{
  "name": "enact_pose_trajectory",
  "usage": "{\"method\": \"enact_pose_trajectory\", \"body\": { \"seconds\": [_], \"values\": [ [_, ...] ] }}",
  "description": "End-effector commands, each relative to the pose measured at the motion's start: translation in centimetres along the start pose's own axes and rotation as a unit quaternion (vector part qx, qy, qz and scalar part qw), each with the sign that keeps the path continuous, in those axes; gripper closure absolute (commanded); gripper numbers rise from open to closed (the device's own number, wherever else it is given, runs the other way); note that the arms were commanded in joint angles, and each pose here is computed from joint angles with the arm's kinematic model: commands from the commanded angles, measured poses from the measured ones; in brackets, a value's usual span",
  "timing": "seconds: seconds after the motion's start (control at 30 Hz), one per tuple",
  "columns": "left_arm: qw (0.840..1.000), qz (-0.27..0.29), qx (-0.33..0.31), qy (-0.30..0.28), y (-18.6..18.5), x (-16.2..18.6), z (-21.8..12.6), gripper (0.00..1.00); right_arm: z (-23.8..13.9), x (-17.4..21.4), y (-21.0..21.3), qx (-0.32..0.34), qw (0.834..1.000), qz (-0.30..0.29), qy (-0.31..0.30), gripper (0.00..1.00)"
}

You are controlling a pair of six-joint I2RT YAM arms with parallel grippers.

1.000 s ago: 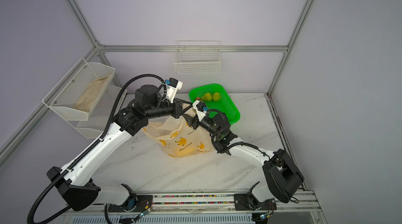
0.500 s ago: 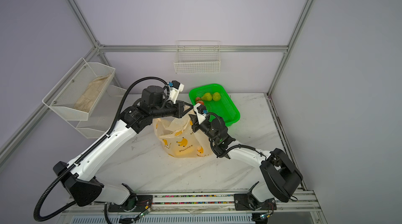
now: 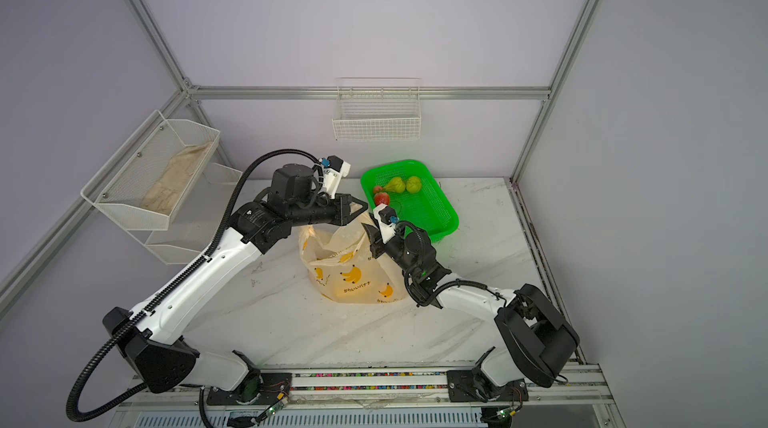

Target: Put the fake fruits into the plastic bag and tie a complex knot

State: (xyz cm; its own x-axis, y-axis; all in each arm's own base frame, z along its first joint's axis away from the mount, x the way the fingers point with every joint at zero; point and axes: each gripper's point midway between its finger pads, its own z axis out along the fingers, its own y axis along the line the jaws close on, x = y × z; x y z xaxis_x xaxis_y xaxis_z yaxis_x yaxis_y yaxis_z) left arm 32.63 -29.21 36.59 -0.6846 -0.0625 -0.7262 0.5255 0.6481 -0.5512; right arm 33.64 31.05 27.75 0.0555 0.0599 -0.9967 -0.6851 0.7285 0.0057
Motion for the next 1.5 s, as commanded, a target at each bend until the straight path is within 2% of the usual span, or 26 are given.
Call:
{"method": "enact_pose_trajectory", "body": {
  "seconds": [0.0, 0.17, 0.3, 0.47, 0.57, 0.6, 0.7, 0.8, 0.9, 1.0, 1.07, 1.23, 1.3, 1.47],
  "values": [
    [0.997, 0.016, 0.03, -0.069, -1.7, -3.4, -2.2, 1.0, -0.6, 3.3, -1.2, 0.024, 0.998, -0.015, 0.055, 0.7],
    [0.997, 0.016, 0.029, -0.075, -1.6, -3.7, -2.8, 1.0, -0.7, 3.6, -1.4, 0.031, 0.997, -0.028, 0.07, 0.68],
    [0.997, 0.015, 0.021, -0.078, -1.0, -3.7, -3.0, 1.0, -0.7, 3.7, -1.5, 0.032, 0.995, -0.038, 0.082, 0.76],
    [0.995, 0.039, 0.01, -0.087, -0.4, -3.8, -3.6, 0.99, -1.1, 3.0, -0.4, -0.001, 0.996, -0.04, 0.082, 0.94],
    [0.99, 0.095, 0.012, -0.099, -0.8, -3.9, -4.3, 0.69, -1.1, 2.5, 0.6, -0.028, 0.996, -0.027, 0.079, 0.96],
    [0.987, 0.123, 0.018, -0.103, -1.2, -3.9, -4.6, 0.62, -1.0, 2.5, 0.9, -0.035, 0.996, -0.022, 0.081, 0.97],
    [0.973, 0.205, 0.015, -0.109, -2.1, -4.2, -5.9, 0.47, -0.7, 2.7, 1.3, -0.046, 0.995, -0.005, 0.087, 0.97],
    [0.962, 0.254, 0.004, -0.096, -2.2, -4.2, -7.0, 0.34, -0.8, 2.2, 1.7, -0.056, 0.995, 0.008, 0.082, 0.97],
    [0.954, 0.291, 0.016, -0.062, -2.0, -3.3, -7.3, 0.3, -0.9, 1.5, 2.0, -0.065, 0.995, 0.026, 0.075, 0.97],
    [0.958, 0.283, 0.023, -0.044, -0.6, -3.4, -7.7, 0.3, -1.1, 0.7, 2.2, -0.072, 0.995, 0.046, 0.06, 0.97],
    [0.956, 0.285, 0.058, -0.039, -0.9, -3.1, -8.0, 0.29, -1.2, 0.5, 2.4, -0.077, 0.994, 0.058, 0.055, 0.97],
    [0.939, 0.31, 0.148, -0.016, -2.7, -1.1, -7.6, 0.24, -1.2, 0.2, 2.7, -0.084, 0.992, 0.082, 0.052, 0.97],
    [0.94, 0.307, 0.149, -0.009, -2.3, -1.0, -7.0, 0.22, -1.6, -1.2, 2.8, -0.089, 0.992, 0.082, 0.037, 0.97],
    [0.942, 0.302, 0.149, 0.005, -1.1, -1.0, -5.1, 0.19, -1.6, -1.5, 3.1, -0.096, 0.991, 0.085, 0.035, 0.97]
  ]
}}
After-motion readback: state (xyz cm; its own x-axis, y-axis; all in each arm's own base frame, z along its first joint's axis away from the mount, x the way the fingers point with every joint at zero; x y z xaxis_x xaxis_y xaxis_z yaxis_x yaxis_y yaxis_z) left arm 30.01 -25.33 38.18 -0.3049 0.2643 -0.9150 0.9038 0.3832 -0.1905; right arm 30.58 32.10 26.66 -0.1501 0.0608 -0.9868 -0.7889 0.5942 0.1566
